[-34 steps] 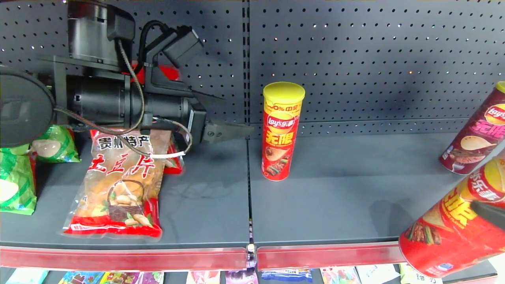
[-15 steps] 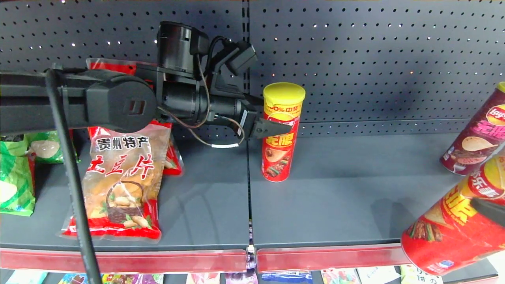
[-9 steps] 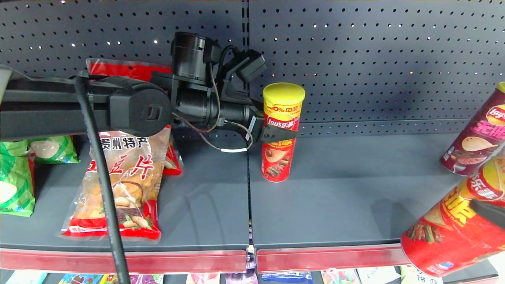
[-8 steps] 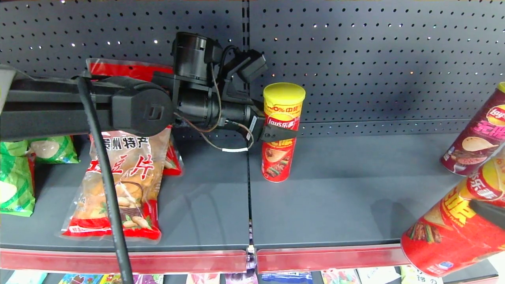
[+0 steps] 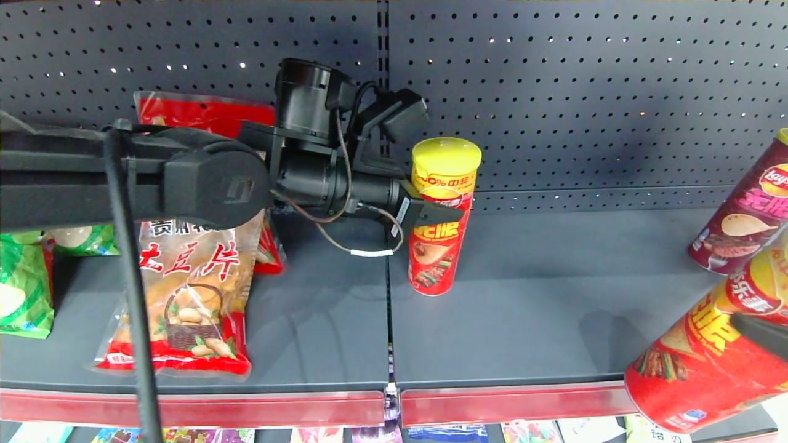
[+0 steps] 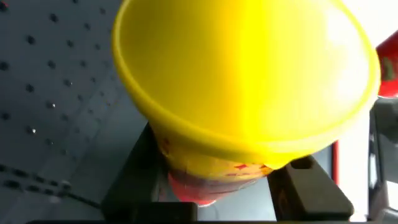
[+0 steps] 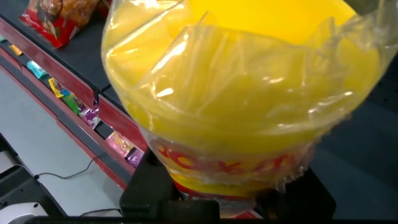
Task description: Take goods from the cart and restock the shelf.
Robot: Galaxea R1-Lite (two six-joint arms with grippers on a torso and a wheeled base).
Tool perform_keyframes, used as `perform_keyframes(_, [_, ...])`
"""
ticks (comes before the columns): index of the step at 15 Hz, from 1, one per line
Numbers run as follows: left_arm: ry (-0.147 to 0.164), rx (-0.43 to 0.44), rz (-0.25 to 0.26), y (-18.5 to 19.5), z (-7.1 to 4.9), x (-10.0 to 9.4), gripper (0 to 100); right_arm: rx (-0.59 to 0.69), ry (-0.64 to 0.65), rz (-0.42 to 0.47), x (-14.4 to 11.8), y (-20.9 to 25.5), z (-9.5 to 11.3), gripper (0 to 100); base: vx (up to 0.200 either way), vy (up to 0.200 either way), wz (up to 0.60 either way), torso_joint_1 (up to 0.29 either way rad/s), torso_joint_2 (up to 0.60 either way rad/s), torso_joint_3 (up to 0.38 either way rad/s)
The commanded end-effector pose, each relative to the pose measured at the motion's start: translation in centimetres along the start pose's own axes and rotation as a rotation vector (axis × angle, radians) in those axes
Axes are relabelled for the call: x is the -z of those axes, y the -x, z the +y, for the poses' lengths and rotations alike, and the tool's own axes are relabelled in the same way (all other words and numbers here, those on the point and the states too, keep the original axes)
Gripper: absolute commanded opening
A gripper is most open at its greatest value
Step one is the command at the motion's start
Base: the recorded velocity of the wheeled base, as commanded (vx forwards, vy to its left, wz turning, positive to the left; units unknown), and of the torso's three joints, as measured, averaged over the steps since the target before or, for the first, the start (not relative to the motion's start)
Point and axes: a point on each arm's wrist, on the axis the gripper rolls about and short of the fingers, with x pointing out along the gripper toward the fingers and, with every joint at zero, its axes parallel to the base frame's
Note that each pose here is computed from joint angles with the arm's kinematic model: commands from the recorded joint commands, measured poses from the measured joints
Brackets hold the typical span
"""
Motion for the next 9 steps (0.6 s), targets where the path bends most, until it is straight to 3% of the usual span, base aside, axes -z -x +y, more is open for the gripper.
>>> perform_keyframes(1, [0.001,0.002,0.016,2.4,-2.5,-0.2,0,-0.003,0.0,0.002,0.0,-0.1,0.0,0,0.0,0.0,0.0,0.0,0.0,0.0])
perform_keyframes(2, [0.004,0.005,0.024,3.0,-3.1,0.1,0,-0.003,-0.001,0.003,0.0,-0.1,0.0,0,0.0,0.0,0.0,0.0,0.0,0.0])
perform_keyframes(3, [0.0,0.02,0.029,3.8,-4.4,0.2,0,-0.005,-0.001,0.004,0.0,-0.1,0.0,0,0.0,0.0,0.0,0.0,0.0,0.0])
perform_keyframes(5, [-0.013,0.03,0.022,4.1,-5.6,0.5,0,-0.006,-0.002,0.005,0.0,-0.2,0.0,0,0.0,0.0,0.0,0.0,0.0,0.0])
perform_keyframes(9, [0.002,0.037,0.015,3.8,-7.1,0.6,0,-0.006,-0.002,0.005,-0.1,-0.3,-0.1,0,0.0,0.0,0.0,0.0,0.0,0.0])
